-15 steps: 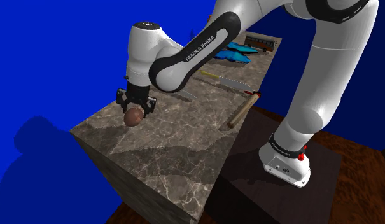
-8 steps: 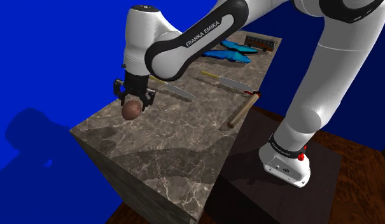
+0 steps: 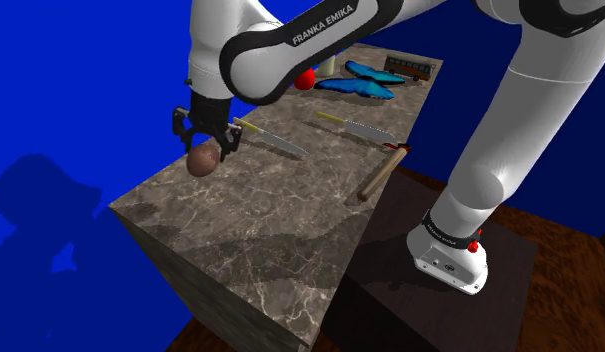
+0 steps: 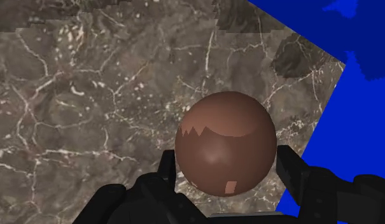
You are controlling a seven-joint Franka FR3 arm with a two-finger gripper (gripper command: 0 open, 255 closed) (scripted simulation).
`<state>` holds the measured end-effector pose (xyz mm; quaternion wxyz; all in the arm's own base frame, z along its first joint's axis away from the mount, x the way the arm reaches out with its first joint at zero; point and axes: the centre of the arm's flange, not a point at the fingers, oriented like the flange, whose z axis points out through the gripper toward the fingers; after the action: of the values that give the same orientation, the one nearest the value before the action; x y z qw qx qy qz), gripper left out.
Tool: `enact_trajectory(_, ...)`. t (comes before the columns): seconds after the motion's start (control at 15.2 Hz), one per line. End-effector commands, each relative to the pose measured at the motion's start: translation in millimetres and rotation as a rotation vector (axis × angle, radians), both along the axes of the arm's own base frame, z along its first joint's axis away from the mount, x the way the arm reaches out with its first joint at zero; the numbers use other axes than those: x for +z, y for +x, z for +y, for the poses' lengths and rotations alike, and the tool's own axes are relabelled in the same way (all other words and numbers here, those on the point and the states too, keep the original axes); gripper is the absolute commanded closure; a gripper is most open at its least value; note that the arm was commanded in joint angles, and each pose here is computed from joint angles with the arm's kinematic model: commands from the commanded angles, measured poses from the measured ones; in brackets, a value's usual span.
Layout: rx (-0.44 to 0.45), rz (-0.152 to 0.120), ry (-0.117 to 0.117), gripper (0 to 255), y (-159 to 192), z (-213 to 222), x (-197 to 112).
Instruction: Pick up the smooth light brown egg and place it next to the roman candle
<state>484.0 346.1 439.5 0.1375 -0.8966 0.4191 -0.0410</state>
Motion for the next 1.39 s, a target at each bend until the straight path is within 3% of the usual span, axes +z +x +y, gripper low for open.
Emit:
enact_trajectory(0.0, 0.000, 0.000, 0.000, 255, -0.6, 1.0, 10.7)
enact_trajectory(0.2, 0.000, 0.000, 0.000, 255, -0.6, 1.0, 22.8)
enact_trajectory(1.32, 0.000, 0.000, 0.000, 255, -56.7, -216.4, 23.5)
